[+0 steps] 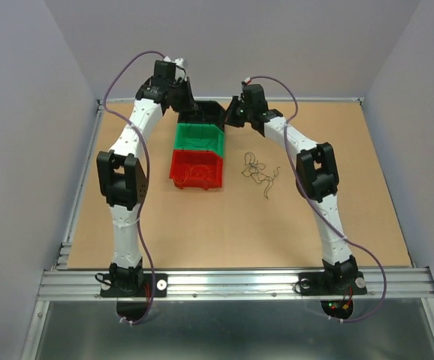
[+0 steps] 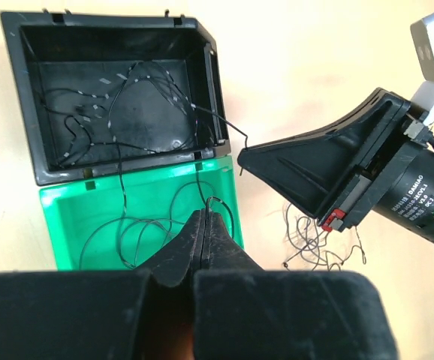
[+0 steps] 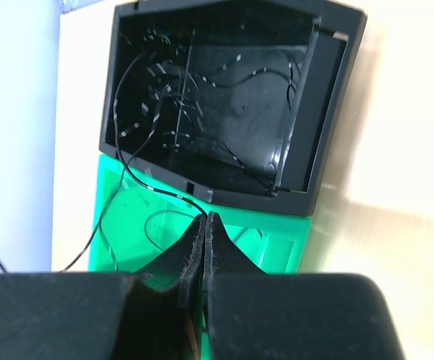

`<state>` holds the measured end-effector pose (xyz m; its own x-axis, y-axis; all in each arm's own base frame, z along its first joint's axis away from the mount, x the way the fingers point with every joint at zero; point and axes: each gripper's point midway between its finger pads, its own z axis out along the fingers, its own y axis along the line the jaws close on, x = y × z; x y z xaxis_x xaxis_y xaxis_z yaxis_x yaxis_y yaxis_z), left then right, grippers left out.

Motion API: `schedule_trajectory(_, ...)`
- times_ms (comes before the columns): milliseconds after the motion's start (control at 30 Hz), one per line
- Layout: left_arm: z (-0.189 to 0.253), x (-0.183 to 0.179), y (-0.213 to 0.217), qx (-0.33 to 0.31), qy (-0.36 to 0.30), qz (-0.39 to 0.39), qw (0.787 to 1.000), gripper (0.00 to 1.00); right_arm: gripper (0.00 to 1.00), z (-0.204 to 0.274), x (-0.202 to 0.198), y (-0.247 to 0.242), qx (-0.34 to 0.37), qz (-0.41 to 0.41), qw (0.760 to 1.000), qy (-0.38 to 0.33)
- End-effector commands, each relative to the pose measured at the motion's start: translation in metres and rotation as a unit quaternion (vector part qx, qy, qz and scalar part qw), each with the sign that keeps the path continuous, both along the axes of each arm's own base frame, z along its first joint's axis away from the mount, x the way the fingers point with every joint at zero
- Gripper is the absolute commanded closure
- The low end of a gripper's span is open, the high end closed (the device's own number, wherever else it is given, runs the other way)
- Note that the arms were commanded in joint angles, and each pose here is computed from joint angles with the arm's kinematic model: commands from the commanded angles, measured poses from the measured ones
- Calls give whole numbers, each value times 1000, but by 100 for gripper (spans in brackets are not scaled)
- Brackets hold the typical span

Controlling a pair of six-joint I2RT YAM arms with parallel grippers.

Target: Untangle the cables

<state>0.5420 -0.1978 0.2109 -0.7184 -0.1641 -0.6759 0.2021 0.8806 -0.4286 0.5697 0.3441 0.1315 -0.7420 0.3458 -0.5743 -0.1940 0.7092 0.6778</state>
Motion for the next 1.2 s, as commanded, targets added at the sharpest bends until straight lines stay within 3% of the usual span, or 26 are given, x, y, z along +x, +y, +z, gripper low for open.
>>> schedule_trajectory(0, 22, 3, 11, 10, -25, 13, 1000, 100, 99, 44, 7, -3, 7, -14, 999, -51)
schedule_trajectory(200, 16, 42, 11, 10, -42, 29, 999, 100, 100, 46, 17, 6, 23, -10, 998, -57)
schedule_trajectory(567, 14, 99, 22, -69, -91, 95, 989, 100, 96, 38, 47, 27, 76, -17, 995, -56)
schedule_trajectory(667, 21, 107, 24, -90, -105, 105, 985, 100, 87, 34, 50, 29, 85, -18, 995, -54)
schedule_trajectory(767, 36, 112, 23, -107, -125, 113, 980, 100, 69, 30, 50, 30, 84, -16, 995, -52)
schedule_trajectory(867, 44, 115, 27, -108, -140, 121, 977, 100, 61, 34, 48, 29, 80, -13, 995, -57)
schedule_trajectory(1000, 40, 118, 36, -95, -144, 147, 974, 100, 43, 42, 43, 25, 66, -6, 995, -69)
schedule_trajectory(1167, 46, 123, 43, -92, -159, 170, 968, 100, 36, 68, 39, 9, 42, -22, 994, -98)
